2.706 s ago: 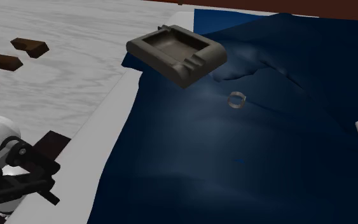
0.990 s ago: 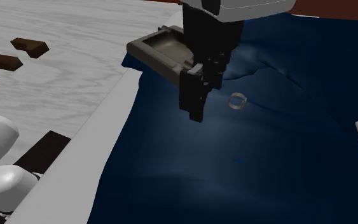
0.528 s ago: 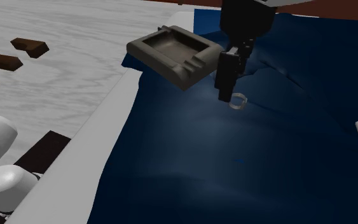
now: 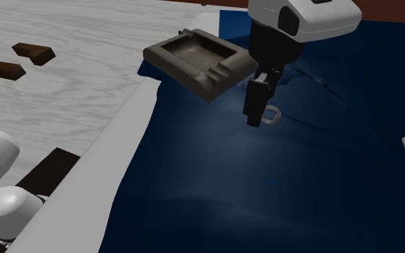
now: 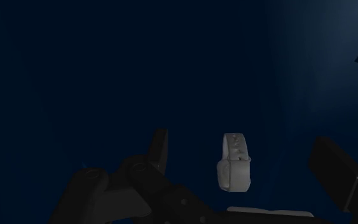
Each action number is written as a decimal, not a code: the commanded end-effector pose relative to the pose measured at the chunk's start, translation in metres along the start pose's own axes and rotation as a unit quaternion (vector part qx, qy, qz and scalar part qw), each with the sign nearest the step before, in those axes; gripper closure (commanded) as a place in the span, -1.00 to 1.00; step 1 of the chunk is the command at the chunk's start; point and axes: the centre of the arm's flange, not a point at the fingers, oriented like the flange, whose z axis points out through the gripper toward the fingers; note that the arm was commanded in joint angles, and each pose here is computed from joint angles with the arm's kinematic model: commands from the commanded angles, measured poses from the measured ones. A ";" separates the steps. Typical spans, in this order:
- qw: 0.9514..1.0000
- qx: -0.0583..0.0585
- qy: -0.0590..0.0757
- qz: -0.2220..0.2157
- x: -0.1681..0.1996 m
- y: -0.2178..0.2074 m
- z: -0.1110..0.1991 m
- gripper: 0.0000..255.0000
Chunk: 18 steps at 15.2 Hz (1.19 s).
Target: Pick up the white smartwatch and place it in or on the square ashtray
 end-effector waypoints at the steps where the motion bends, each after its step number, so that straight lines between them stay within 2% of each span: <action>1: 1.000 0.000 0.000 0.000 0.000 0.000 0.001 -1.00; 5: 1.000 0.000 0.000 0.000 0.000 0.000 0.001 -1.00; 6: 1.000 0.000 0.000 0.000 0.000 0.000 0.001 1.00; 15: 1.000 0.000 0.000 0.000 0.000 0.000 0.001 1.00; 18: 1.000 0.000 0.000 0.000 0.001 0.000 -0.015 1.00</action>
